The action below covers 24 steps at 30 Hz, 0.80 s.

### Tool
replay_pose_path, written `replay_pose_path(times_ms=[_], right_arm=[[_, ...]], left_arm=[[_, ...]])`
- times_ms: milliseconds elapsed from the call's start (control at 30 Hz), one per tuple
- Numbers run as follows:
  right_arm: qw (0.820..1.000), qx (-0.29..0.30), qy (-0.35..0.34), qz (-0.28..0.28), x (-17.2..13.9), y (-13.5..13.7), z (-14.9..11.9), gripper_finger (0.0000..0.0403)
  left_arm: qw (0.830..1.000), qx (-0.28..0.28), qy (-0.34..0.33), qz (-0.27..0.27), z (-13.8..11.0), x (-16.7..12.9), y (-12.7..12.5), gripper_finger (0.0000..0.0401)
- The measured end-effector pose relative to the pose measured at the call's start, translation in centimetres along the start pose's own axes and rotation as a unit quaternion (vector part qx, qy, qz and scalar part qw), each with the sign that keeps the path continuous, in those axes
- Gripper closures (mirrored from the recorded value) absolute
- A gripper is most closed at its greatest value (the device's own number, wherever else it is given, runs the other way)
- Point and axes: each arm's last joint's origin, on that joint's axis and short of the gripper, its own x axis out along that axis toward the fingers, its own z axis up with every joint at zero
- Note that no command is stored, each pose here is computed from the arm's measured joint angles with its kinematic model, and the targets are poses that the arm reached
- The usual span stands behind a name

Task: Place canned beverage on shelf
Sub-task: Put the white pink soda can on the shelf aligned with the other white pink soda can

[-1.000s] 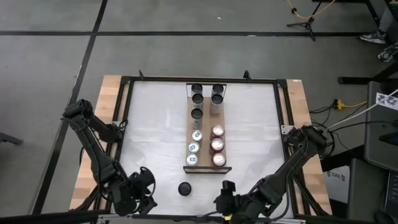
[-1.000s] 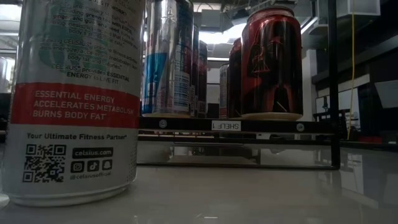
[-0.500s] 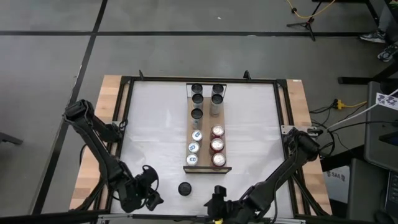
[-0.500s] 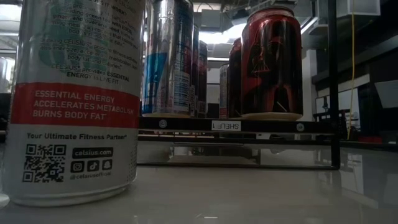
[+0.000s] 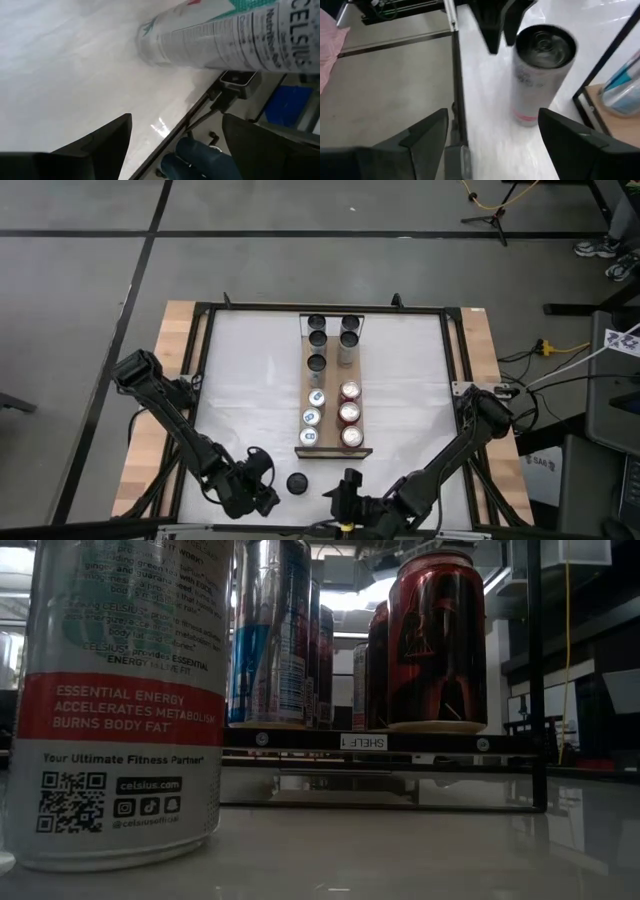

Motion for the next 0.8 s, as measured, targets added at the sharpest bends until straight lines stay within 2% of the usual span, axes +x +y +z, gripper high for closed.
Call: replay_pose_path(times_ms=[433, 800], right_arm=[[1.0, 0.019, -0.005, -0.024, 1.5, -2.1, 1.7, 0.0104], [0.999, 0.025, -0.007, -0.03, 1.8, -2.7, 2.2, 0.0104]], left_arm=[[0.999, -0.023, -0.028, -0.005, 1.8, 0.7, -0.4, 0.0097], [0.999, -0.024, -0.028, -0.004, 1.9, 0.7, -0.4, 0.0097]])
